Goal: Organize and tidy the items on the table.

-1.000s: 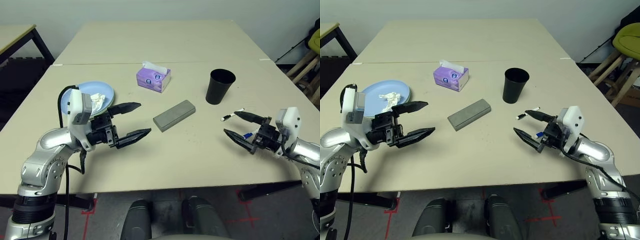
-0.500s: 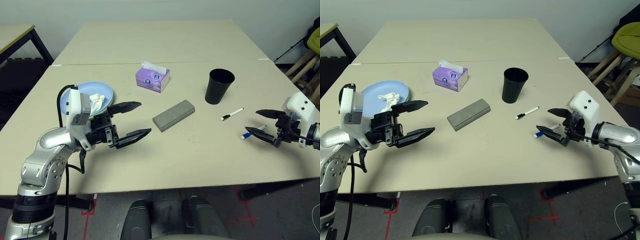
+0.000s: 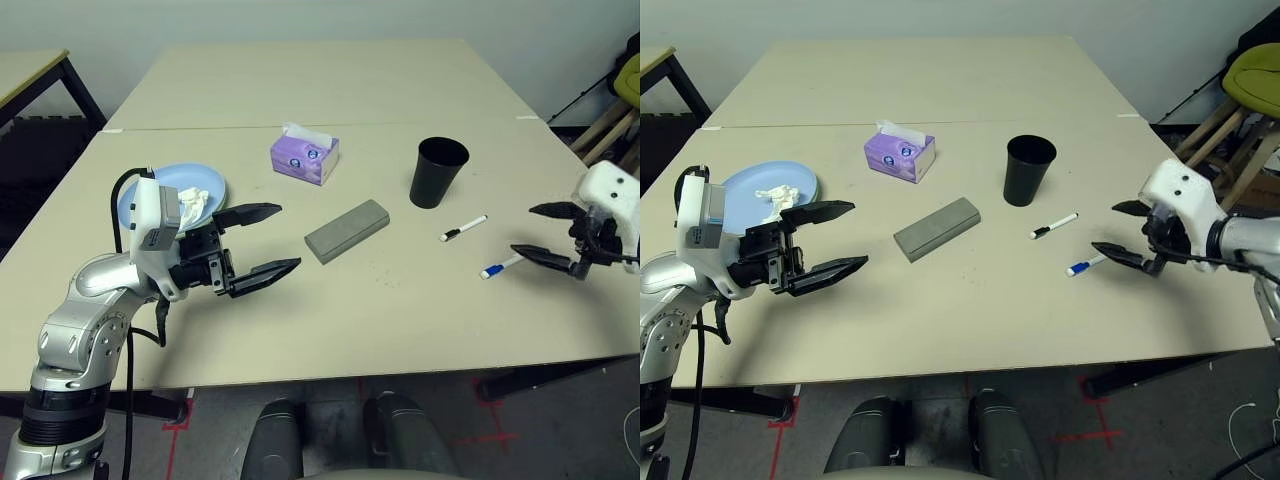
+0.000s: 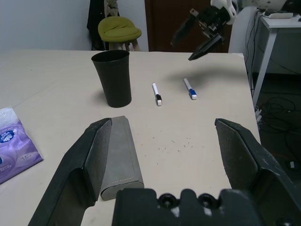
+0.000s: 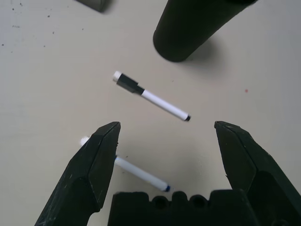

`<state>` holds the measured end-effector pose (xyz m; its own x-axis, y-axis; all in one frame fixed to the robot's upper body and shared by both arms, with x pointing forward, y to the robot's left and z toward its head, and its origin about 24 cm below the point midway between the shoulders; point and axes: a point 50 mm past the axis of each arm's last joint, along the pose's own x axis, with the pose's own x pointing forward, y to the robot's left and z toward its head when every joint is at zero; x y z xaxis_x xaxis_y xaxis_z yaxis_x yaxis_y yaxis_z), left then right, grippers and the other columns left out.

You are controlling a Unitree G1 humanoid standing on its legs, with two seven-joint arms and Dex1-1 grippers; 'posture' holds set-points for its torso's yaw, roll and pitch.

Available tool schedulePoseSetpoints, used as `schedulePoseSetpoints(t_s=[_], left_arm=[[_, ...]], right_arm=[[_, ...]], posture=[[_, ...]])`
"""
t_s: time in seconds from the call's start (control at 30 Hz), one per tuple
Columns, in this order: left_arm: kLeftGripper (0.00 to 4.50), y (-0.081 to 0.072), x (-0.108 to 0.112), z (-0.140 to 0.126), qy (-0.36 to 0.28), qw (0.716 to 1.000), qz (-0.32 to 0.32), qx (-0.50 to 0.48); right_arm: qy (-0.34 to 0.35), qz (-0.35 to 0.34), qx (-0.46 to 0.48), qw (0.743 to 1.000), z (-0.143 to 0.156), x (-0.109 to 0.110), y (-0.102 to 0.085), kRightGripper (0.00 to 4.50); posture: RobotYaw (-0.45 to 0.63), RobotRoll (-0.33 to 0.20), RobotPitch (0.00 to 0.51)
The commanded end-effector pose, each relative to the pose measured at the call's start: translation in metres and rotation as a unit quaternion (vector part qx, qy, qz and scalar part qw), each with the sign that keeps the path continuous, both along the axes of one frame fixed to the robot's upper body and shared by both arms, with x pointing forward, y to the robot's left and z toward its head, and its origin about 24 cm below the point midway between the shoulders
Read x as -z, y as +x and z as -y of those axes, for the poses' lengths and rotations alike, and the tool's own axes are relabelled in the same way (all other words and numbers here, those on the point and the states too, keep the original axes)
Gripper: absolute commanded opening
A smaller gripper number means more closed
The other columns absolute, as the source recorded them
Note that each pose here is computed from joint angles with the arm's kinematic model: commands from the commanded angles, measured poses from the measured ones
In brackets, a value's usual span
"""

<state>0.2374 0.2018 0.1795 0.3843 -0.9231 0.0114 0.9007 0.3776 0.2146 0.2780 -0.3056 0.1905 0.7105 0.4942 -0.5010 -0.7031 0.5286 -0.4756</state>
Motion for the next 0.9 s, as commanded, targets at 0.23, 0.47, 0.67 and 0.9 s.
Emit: schedulePoseSetpoints(t_s=[0.23, 0.47, 0.67, 0.9], left_arm=[[4.46, 0.001, 0.002, -0.007, 0.011, 1.000, -0.006, -0.019], [4.46, 0.003, 0.004, -0.011, 0.014, 0.999, -0.008, -0.037], [4.46, 0.004, 0.004, -0.013, 0.016, 0.999, -0.009, -0.042], [4.46, 0.007, 0.003, -0.013, 0.018, 0.999, -0.007, -0.042]], right_arm=[[-0.074, -0.043, -0.036, 0.996, -0.017, -0.025, -0.001, 4.50], [-0.115, -0.066, -0.076, 0.988, -0.030, -0.032, -0.004, 4.50], [-0.145, -0.095, -0.104, 0.979, -0.032, -0.036, -0.010, 4.50], [-0.256, -0.159, -0.149, 0.942, -0.017, -0.029, -0.012, 4.50]], posture=[[0.03, 0.000, 0.084], [0.03, 0.000, 0.093], [0.03, 0.000, 0.097], [0.02, 0.000, 0.100]])
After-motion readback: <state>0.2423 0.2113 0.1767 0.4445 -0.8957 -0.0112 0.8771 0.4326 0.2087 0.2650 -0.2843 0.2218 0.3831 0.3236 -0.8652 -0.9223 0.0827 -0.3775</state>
